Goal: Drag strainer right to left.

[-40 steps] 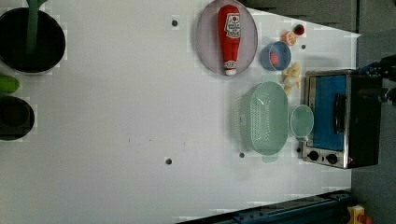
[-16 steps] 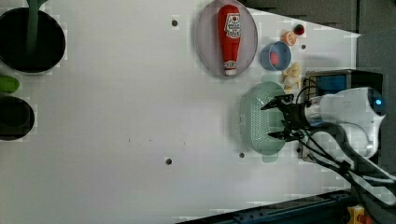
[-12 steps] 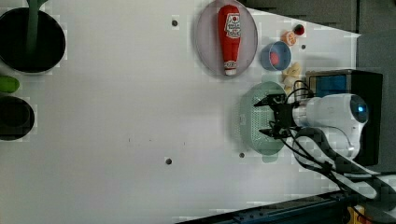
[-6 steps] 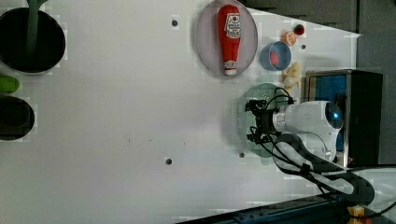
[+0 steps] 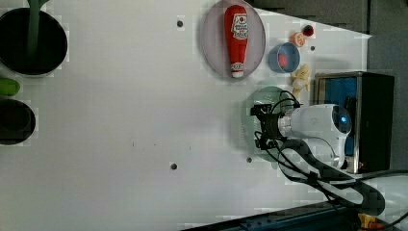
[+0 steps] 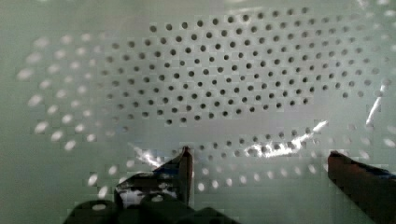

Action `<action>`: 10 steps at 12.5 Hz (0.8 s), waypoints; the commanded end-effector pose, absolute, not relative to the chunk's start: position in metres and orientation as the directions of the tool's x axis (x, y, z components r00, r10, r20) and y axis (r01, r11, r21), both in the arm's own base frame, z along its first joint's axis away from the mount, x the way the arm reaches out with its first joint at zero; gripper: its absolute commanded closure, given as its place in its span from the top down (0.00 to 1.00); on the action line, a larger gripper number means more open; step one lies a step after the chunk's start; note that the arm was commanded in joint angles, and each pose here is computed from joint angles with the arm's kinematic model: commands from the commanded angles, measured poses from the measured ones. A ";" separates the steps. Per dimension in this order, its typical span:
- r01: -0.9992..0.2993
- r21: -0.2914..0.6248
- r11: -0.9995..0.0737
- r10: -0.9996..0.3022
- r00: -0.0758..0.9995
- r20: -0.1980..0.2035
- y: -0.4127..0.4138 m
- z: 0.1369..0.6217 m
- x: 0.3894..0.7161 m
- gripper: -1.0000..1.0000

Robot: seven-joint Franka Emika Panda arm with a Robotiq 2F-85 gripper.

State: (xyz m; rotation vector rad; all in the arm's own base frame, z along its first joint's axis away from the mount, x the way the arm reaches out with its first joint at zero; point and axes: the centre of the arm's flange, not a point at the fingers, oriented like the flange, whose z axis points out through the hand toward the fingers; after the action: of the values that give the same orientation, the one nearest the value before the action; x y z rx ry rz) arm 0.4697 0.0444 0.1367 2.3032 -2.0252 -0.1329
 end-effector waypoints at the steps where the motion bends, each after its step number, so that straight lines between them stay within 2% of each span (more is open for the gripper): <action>1: -0.996 0.090 -0.030 -0.999 0.028 -0.027 0.083 0.140 0.478 1.00; 7: -0.996 0.085 -0.007 -1.000 0.005 -0.029 0.164 0.143 0.466 1.00; 10: -0.996 0.084 -0.042 -0.999 0.039 -0.036 0.203 0.139 0.467 1.00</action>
State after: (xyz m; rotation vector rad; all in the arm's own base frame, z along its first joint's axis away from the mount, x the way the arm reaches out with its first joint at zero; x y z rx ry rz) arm 0.4652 0.1817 0.1354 2.2675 -2.0843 -0.1357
